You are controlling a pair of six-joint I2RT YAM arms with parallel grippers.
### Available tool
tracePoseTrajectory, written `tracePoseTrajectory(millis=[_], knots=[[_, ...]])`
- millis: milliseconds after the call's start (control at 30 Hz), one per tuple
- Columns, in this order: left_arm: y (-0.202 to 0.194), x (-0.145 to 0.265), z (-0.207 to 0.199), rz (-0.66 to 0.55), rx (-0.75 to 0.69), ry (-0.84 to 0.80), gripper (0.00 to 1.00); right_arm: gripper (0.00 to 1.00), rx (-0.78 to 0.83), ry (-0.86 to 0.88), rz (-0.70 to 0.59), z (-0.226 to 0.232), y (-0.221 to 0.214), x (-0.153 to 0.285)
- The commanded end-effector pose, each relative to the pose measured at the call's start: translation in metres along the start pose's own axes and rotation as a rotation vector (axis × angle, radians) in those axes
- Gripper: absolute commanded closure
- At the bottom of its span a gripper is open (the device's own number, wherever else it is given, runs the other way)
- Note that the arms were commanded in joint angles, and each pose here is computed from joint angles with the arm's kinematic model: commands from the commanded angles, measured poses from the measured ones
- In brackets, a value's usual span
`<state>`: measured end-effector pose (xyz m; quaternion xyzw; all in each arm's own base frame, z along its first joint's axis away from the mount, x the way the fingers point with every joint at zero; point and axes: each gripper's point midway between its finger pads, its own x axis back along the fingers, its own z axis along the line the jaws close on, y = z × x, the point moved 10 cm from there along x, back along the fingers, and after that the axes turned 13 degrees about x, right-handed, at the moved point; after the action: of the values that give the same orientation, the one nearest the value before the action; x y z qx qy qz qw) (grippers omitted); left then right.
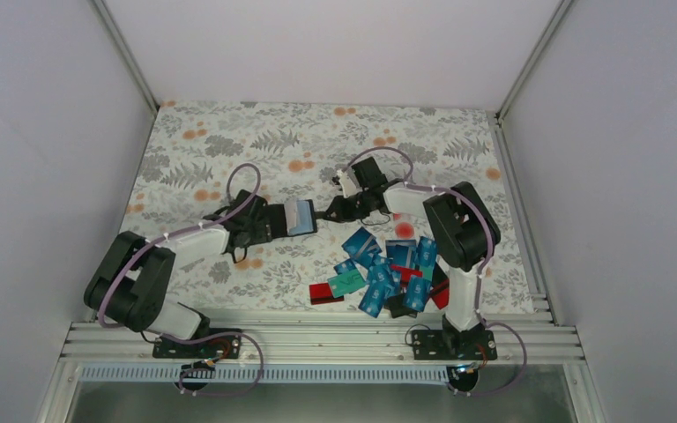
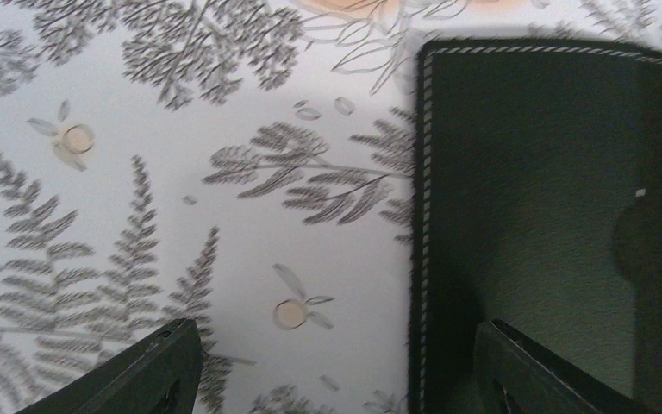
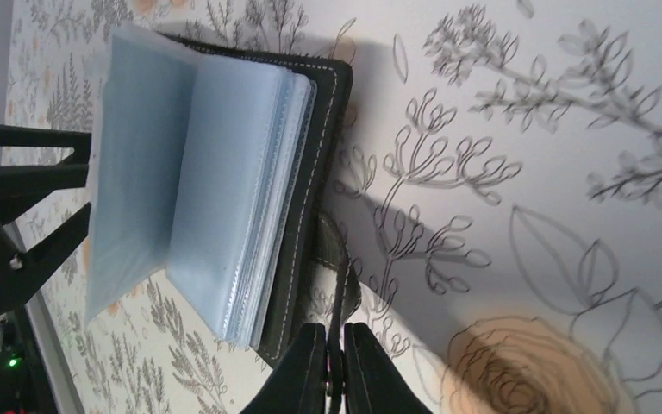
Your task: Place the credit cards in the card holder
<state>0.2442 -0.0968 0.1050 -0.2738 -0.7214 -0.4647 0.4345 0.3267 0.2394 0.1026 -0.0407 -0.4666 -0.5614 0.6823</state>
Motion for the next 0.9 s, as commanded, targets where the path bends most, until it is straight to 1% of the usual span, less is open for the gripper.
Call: tracePoseTrajectory(millis=[0, 100, 200, 300, 400, 500, 600, 767, 867], knots=[[-0.003, -0.007, -0.006, 0.025, 0.021, -0.091, 0.24, 0.88, 0.021, -0.05, -0.012, -0.004, 0.016, 0.007], [-0.006, -0.007, -0.004, 0.028, 0.023, -0.098, 0.25, 0.81, 0.04, -0.077, -0.026, 0.002, 0.024, 0.017], [-0.01, -0.008, 0.0, 0.026, 0.026, -0.096, 0.26, 0.68, 0.048, -0.088, -0.038, 0.009, 0.03, 0.026], [-0.012, -0.008, 0.002, 0.026, 0.025, -0.096, 0.27, 0.62, 0.06, -0.088, -0.048, 0.019, 0.035, 0.031], [-0.013, -0.008, 0.004, 0.021, 0.024, -0.096, 0.28, 0.63, 0.078, -0.107, -0.046, 0.028, 0.037, 0.031], [-0.014, -0.007, 0.005, 0.016, 0.022, -0.095, 0.28, 0.63, 0.101, -0.173, -0.034, 0.033, 0.04, 0.024], [-0.015, -0.007, 0.006, 0.017, 0.021, -0.097, 0.28, 0.7, 0.115, -0.196, -0.016, 0.037, 0.042, 0.018], [-0.015, -0.006, 0.007, 0.015, 0.023, -0.1, 0.28, 0.72, 0.15, -0.216, -0.019, 0.049, 0.05, 0.012], [-0.015, -0.005, 0.007, 0.012, 0.023, -0.104, 0.28, 0.74, 0.166, -0.238, 0.003, 0.052, 0.053, 0.002]])
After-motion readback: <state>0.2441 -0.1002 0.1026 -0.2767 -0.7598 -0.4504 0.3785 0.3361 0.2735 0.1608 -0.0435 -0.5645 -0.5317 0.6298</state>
